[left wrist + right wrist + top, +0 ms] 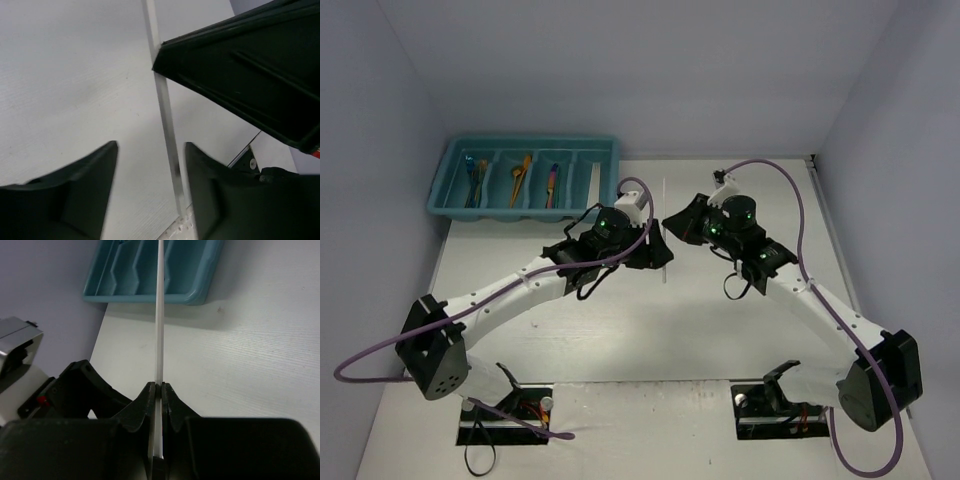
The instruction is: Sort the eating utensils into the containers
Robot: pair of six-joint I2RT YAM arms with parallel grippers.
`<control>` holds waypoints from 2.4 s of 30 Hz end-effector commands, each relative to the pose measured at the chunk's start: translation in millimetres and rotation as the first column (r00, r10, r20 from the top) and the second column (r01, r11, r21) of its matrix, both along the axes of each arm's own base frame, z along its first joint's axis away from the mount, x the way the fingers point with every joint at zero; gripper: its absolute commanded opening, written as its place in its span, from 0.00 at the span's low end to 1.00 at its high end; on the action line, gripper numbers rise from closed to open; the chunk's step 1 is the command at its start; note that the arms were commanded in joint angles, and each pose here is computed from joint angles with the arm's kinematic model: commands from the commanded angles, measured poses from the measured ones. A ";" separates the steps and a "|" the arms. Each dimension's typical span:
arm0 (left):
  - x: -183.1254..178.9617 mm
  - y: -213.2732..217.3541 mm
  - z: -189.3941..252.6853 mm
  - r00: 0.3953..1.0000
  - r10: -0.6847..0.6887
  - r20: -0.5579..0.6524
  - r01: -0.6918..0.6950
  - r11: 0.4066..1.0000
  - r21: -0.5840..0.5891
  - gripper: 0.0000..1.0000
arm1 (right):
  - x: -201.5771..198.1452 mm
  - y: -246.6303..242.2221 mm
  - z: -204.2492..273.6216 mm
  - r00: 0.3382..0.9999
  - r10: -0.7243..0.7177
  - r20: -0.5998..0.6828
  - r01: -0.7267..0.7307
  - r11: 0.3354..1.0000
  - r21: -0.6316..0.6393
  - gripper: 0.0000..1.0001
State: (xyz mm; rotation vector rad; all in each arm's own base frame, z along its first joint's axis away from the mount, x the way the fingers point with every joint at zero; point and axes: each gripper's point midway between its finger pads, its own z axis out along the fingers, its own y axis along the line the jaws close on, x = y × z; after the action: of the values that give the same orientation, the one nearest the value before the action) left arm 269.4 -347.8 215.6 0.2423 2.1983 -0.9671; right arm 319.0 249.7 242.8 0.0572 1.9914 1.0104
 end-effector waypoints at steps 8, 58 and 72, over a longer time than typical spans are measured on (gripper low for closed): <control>16.9 7.3 46.4 0.989 0.067 0.133 -0.062 0.997 -0.043 0.00 | 2.1 -2.2 31.2 0.993 -0.023 0.115 0.015 0.998 0.067 0.31; 69.7 303.5 152.3 0.710 0.444 0.547 -0.671 0.664 0.331 0.97 | -24.9 -193.1 65.2 0.851 -0.424 0.309 0.515 0.789 -0.335 1.00; -99.9 389.8 114.8 0.529 0.584 0.615 -0.834 0.490 0.252 0.97 | -59.7 -242.7 122.2 0.701 -0.477 0.531 0.695 0.625 -0.355 1.00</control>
State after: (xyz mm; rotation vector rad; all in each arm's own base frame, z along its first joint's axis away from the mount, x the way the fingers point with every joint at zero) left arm 180.4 25.4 366.3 -0.1621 1.6862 0.1244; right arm 259.3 21.2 345.6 0.1853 1.6838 0.0864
